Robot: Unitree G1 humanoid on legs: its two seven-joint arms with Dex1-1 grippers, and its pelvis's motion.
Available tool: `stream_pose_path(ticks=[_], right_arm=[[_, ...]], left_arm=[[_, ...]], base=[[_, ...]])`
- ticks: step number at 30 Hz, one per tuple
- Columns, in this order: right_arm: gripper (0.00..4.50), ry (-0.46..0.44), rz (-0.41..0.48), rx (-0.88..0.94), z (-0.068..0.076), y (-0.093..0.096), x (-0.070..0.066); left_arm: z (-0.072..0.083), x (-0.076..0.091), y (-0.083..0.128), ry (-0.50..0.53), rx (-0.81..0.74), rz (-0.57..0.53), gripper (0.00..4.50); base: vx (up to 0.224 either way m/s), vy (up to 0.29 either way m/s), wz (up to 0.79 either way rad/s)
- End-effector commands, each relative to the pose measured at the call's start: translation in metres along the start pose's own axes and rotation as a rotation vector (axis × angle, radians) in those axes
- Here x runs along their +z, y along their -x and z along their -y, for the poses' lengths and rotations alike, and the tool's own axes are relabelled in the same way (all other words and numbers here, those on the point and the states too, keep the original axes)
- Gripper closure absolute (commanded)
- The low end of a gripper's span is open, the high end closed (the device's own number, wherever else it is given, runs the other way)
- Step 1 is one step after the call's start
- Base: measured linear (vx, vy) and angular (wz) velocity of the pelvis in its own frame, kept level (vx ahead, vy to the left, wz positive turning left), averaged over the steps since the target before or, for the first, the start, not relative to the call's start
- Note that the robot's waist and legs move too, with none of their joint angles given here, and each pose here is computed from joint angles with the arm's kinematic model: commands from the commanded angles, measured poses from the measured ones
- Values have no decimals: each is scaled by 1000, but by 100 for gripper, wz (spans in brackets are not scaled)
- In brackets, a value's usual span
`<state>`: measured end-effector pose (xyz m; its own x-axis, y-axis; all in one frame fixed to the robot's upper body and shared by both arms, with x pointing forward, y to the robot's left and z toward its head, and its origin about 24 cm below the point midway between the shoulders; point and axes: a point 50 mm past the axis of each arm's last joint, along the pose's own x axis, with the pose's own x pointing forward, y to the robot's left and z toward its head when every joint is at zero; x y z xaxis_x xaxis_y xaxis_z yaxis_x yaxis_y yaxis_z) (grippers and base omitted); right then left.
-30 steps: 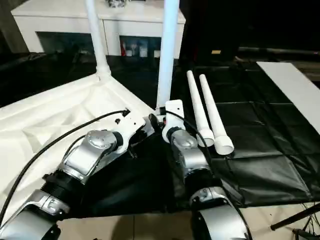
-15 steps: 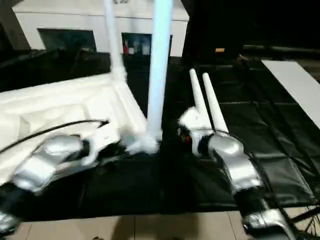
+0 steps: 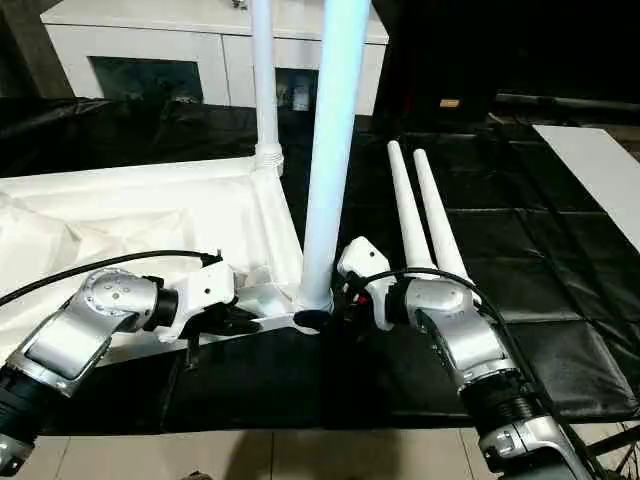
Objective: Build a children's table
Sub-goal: Rotate leg to tighten
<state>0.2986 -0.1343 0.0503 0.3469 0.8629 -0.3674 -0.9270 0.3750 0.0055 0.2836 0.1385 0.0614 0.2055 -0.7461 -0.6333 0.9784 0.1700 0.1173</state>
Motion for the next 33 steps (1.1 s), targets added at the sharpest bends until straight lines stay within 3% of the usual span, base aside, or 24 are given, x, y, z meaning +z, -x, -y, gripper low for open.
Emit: stream_pose_path(ticks=[1, 11, 18, 20, 21, 22, 25, 28, 33], right_arm=[[79, 0, 30, -7, 4, 2, 5], [166, -47, 59, 8, -1, -2, 1], [179, -124, 38, -236, 0, -29, -10], [180, -218, 17, -397, 4, -46, -11], [181, -222, 16, -404, 5, -47, -11], [181, -333, 11, -588, 11, -63, -8], [181, -420, 25, -721, 12, -81, -1], [181, -371, 41, -783, 11, -96, 12], [181, -327, 106, -749, 12, -99, 24]], left_arm=[[7, -8, -6, 1, -60, -59, 450], [9, -10, -6, 7, -71, -60, 450], [5, -3, -25, 63, 19, -37, 450], [-2, 3, -37, 104, 113, -36, 450], [-3, 3, -38, 106, 116, -36, 450], [-12, 11, -50, 174, 237, -27, 450], [-21, 22, -64, 267, 377, -4, 450], [-30, 32, -75, 284, 487, 6, 450], [-34, 33, -72, 235, 501, -8, 450]], base=[[0, 0, 0], [0, 0, 0], [0, 0, 0], [0, 0, 0], [0, 0, 0], [0, 0, 0], [-46, 17, -7], [0, 0, 0], [0, 0, 0]])
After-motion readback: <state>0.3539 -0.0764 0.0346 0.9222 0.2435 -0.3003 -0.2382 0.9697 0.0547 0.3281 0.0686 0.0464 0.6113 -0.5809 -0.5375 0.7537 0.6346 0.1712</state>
